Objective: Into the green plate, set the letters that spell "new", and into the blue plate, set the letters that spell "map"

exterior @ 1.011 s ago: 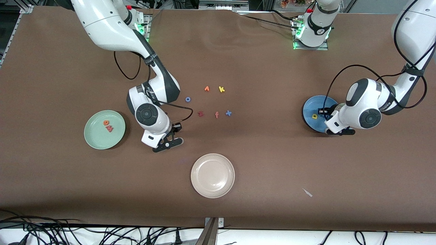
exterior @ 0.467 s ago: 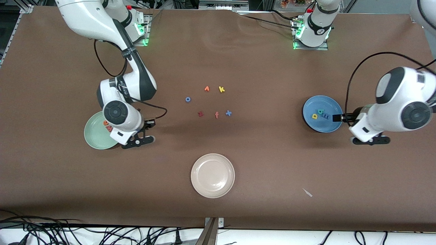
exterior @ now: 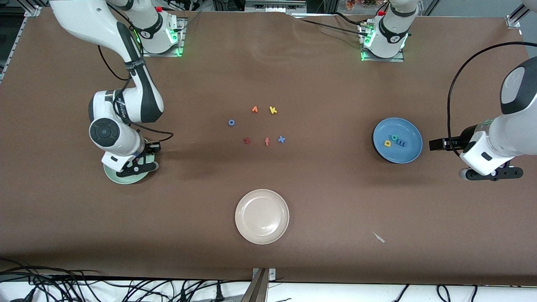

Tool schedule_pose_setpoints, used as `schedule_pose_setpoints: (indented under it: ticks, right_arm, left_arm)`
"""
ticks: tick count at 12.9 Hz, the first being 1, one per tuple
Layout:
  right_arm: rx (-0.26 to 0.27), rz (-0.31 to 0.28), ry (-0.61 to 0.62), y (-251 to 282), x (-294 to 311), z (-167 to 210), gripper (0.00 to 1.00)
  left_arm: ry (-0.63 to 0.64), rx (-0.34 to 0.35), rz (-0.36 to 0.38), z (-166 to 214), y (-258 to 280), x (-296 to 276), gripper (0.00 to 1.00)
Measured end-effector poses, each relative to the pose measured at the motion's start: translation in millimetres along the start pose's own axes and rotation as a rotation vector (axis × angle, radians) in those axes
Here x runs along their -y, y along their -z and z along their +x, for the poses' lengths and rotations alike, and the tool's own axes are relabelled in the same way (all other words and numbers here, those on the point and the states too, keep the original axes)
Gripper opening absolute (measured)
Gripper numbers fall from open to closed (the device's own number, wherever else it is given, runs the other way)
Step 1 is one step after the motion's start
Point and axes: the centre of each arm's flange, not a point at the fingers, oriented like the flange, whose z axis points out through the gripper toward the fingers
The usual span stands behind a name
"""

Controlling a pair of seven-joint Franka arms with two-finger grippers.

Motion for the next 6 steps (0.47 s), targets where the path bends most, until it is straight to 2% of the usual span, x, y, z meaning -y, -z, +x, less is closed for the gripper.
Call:
schedule_pose_setpoints:
  ticks: [2,3,4,6]
  right_arm:
    - [0.017,0.000,-0.021,-9,-12,-4,0.26]
    - [0.022,0.001,-0.031,-12,-18,-5,0.31]
    - [0.023,0.002,-0.038,-14,-23,-6,0.42]
    - [0.018,0.002,-0.040,-10,-22,-3,0.64]
  left_arm:
    - [-0.055,0.009,0.017,2,8,4,1.00]
    - [-0.080,0.026,0.038,4,10,9,1.00]
    - [-0.101,0.040,0.044,7,11,12,1.00]
    - [-0.103,0.055,-0.005,10,14,16,1.00]
